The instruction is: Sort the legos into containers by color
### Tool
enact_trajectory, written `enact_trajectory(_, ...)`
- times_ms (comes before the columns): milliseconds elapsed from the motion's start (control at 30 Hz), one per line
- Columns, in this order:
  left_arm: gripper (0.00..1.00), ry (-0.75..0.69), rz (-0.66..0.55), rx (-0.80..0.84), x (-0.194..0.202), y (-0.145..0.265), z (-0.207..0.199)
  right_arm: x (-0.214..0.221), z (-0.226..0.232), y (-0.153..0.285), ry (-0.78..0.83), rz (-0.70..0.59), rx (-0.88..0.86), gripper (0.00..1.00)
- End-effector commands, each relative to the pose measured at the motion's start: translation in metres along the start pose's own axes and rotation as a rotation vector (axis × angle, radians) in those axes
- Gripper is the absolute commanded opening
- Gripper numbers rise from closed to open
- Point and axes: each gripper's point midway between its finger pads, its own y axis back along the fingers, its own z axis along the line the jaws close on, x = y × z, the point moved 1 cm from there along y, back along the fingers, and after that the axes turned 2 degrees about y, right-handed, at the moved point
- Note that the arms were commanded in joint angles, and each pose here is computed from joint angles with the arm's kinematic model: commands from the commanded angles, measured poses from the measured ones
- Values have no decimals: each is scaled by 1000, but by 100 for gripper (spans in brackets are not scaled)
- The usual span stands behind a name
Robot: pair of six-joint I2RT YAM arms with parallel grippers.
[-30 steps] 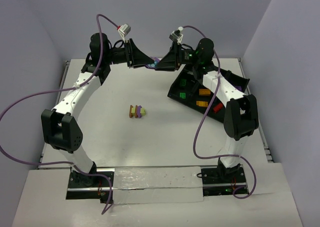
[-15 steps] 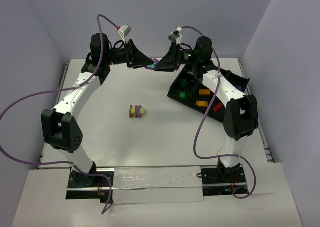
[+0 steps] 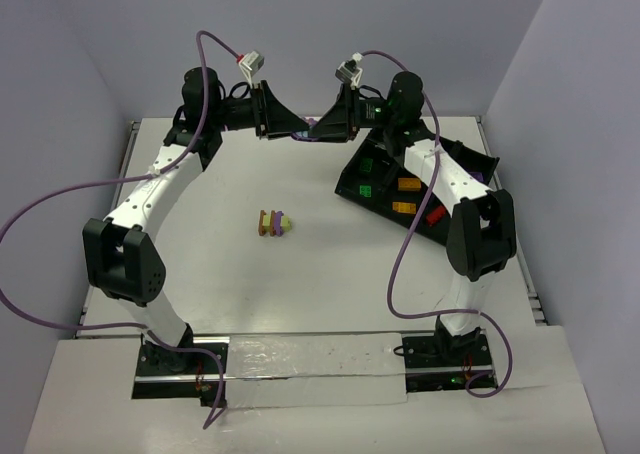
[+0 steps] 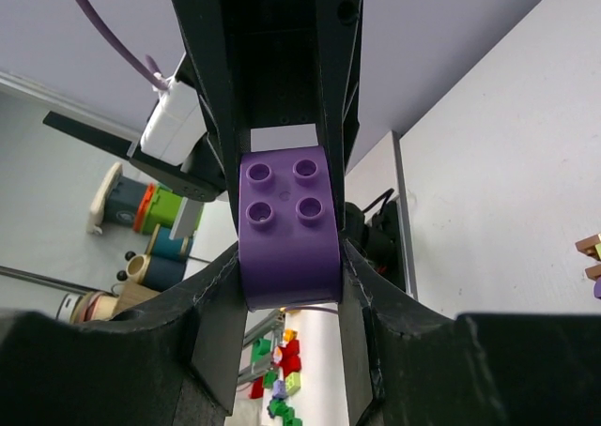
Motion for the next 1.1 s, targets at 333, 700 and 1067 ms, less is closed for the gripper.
enact_trajectory(333,74,-1,-123,-190,-24,16,24,-11,-7,12,23,-103,98,0)
enact_trajectory(700,99,-10,-322,-588,-48,85,68,-32,-117,197,-138,-451,1282,0)
enact_trajectory(1067,97,18,-284,-686,-27,98,88,-28,-133,315,-215,-592,1755,0)
